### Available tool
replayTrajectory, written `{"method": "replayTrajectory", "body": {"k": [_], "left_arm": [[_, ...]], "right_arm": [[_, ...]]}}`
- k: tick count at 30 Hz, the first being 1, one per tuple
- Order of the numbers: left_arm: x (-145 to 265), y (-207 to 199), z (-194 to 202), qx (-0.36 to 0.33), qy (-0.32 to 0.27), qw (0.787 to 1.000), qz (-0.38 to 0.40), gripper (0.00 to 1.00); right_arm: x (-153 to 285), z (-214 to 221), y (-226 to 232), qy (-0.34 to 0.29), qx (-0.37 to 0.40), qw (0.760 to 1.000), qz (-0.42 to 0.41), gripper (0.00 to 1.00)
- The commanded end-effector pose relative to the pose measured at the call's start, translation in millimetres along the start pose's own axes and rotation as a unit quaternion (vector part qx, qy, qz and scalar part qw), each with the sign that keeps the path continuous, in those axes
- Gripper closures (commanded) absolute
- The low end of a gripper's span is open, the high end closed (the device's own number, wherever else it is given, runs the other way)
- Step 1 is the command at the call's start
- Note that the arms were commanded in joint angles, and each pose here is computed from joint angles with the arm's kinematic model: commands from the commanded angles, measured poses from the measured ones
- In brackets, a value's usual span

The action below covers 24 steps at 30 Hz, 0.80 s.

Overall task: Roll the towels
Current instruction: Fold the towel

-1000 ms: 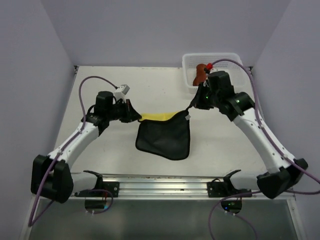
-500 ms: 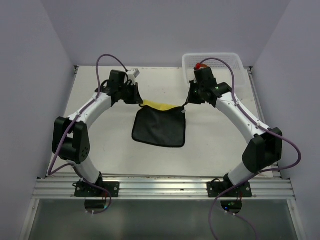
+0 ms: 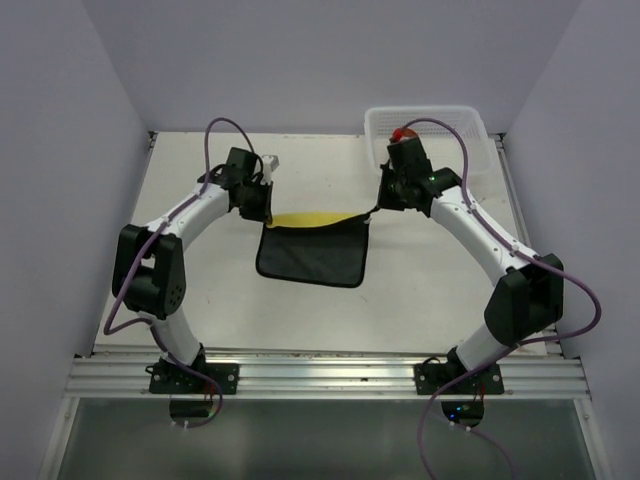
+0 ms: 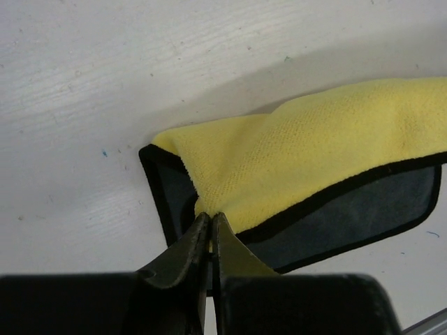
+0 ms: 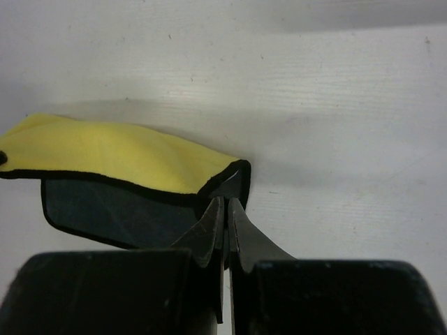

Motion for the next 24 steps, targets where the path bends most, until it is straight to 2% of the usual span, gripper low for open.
{"method": "replayTrajectory", "body": {"k": [1, 9, 21, 24], "left_arm": [[-5, 3, 1, -0.024, 0.012, 0.999, -0.04, 0.92], [0, -1, -4, -0.036, 0.012, 0.998, -0.053, 0.86], [10, -15, 11, -0.056, 0.023, 0.995, -0.076, 0.87], [12, -19, 21, -0.059, 0.03, 0.995, -0.077, 0.9]], "right_arm": [[5, 2, 0, -0.008, 0.002, 1.0, -0.017, 1.0], [13, 23, -4, 0.02, 0.007, 0.999, -0.041, 1.0], [15, 61, -6, 0.06, 0.007, 0.996, -0.061, 1.0], [16, 73, -6, 0.071, 0.011, 0.995, -0.064, 1.0]]}}
Point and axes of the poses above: each gripper's point midway between its finger pads, its own x axis back along the fingers, its own y axis along the line the jaws close on, z = x × y, the point moved 9 cm from there along x, back along the fingers, and after that the axes turned 4 degrees about x, right-handed, at the moved point
